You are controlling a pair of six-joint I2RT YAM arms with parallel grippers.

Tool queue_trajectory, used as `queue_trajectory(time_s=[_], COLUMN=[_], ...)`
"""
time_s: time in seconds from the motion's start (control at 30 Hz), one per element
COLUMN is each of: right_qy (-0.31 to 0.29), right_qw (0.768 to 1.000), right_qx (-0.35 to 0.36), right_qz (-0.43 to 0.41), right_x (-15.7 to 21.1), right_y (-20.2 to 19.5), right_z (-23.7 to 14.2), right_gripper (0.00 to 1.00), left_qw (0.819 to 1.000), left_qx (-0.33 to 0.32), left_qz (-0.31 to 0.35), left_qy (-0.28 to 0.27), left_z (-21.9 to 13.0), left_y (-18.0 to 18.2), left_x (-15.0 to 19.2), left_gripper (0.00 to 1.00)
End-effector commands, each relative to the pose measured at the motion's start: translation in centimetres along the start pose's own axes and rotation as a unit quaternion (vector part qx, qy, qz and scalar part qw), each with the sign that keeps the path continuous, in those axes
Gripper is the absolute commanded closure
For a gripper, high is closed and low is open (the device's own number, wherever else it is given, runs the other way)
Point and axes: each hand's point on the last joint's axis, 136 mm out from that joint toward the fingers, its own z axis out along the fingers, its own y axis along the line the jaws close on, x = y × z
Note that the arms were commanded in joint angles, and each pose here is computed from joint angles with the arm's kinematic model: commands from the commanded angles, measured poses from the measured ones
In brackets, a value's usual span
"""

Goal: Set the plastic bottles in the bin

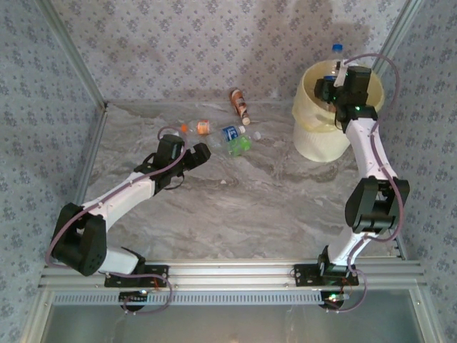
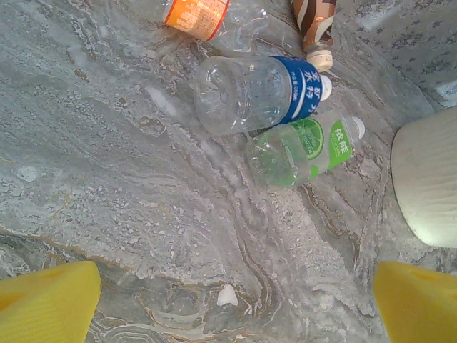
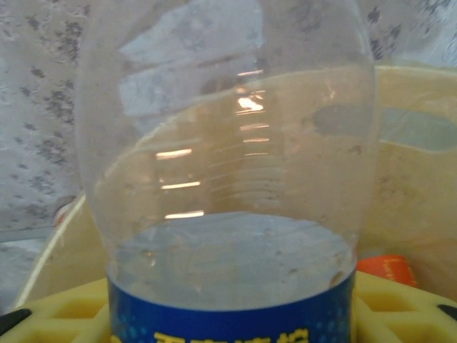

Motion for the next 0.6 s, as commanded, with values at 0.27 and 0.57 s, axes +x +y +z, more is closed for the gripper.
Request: queue_trajectory(time_s=[0.27,0.57], right_qy=[0.013,-0.029], right_qw=[0.999,1.0], right_qx=[-0.029,0.003], right_qz=[0.007,0.001], right_x=[-0.3,-1.7], right_y=[2.3,1.4], right_z=[-5.0,-8.7], right_gripper=[0.08,0.0], left_qw=[1.0,0.999], left_qx=[-0.003,0.002], left_qz=[0.003,0.033], left_qy=[-0.005,-0.004], left_z=[-0.1,-0.1], left_y=[0.0,-0.5], left_x=[-0.6,-0.8], left_gripper=[0.02,0.02])
